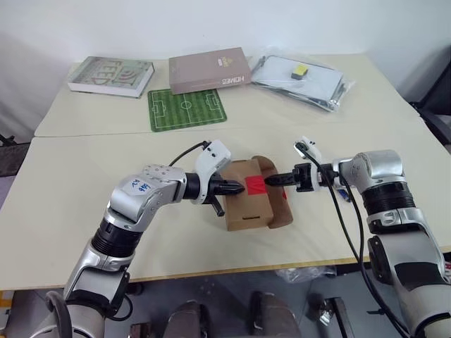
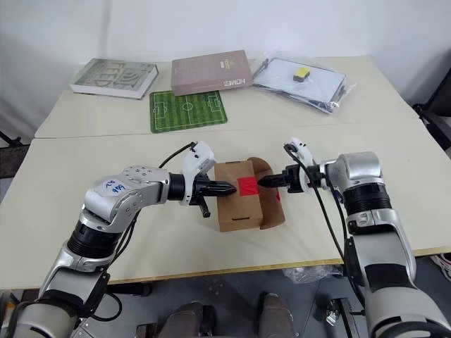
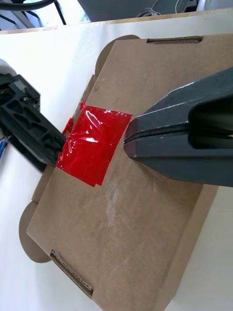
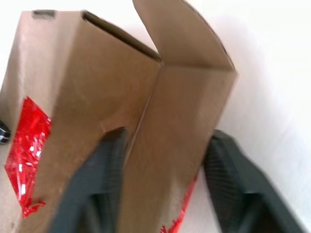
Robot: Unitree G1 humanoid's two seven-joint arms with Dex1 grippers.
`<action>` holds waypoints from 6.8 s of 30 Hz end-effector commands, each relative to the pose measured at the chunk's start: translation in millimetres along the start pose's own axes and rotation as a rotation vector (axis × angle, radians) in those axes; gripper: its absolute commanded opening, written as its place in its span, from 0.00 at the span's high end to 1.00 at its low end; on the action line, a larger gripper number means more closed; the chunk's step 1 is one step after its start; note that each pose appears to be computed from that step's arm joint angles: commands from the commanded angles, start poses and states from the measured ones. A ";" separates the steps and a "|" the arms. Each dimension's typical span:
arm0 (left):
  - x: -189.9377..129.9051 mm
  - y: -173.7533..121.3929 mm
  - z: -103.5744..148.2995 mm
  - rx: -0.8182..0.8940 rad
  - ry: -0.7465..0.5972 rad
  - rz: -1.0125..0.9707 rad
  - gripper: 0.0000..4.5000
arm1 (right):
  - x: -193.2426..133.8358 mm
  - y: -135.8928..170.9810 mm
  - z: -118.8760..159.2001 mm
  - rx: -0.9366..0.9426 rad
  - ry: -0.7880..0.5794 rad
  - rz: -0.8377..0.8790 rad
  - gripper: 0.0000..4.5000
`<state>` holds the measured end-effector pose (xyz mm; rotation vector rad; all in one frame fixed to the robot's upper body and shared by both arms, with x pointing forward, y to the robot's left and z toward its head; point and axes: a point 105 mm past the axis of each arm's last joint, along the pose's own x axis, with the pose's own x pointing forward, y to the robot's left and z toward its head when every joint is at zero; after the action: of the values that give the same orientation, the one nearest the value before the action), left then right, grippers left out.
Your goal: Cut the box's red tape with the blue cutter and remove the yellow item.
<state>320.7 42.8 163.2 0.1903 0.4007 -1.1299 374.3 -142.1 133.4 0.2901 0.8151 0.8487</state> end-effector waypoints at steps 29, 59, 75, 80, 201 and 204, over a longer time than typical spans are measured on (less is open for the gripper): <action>12.6 6.5 -5.1 -0.012 -0.040 0.007 1.00 | -67.0 88.8 53.9 -0.284 -0.250 -0.265 0.99; 3.1 -11.8 37.7 0.004 -0.174 -0.129 1.00 | -64.1 98.3 34.7 -0.144 -0.216 -0.354 0.99; -29.9 0.9 -21.4 0.253 0.238 -0.132 1.00 | -71.5 99.6 39.9 -0.155 -0.241 -0.367 0.99; -40.1 -0.4 -30.3 0.244 0.275 -0.115 1.00 | -75.2 92.6 40.3 -0.134 -0.233 -0.389 0.99; -225.2 114.5 -28.0 -0.069 0.157 0.980 0.84 | -126.0 85.0 13.7 -0.990 -0.419 0.138 0.00; -220.2 107.1 -28.1 -0.076 0.142 0.957 0.63 | -122.0 82.4 21.0 -1.002 -0.416 0.153 0.00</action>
<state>334.6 287.8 207.8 0.3298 0.4613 -0.1495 296.4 -179.6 246.7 -0.3325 -0.0381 1.1799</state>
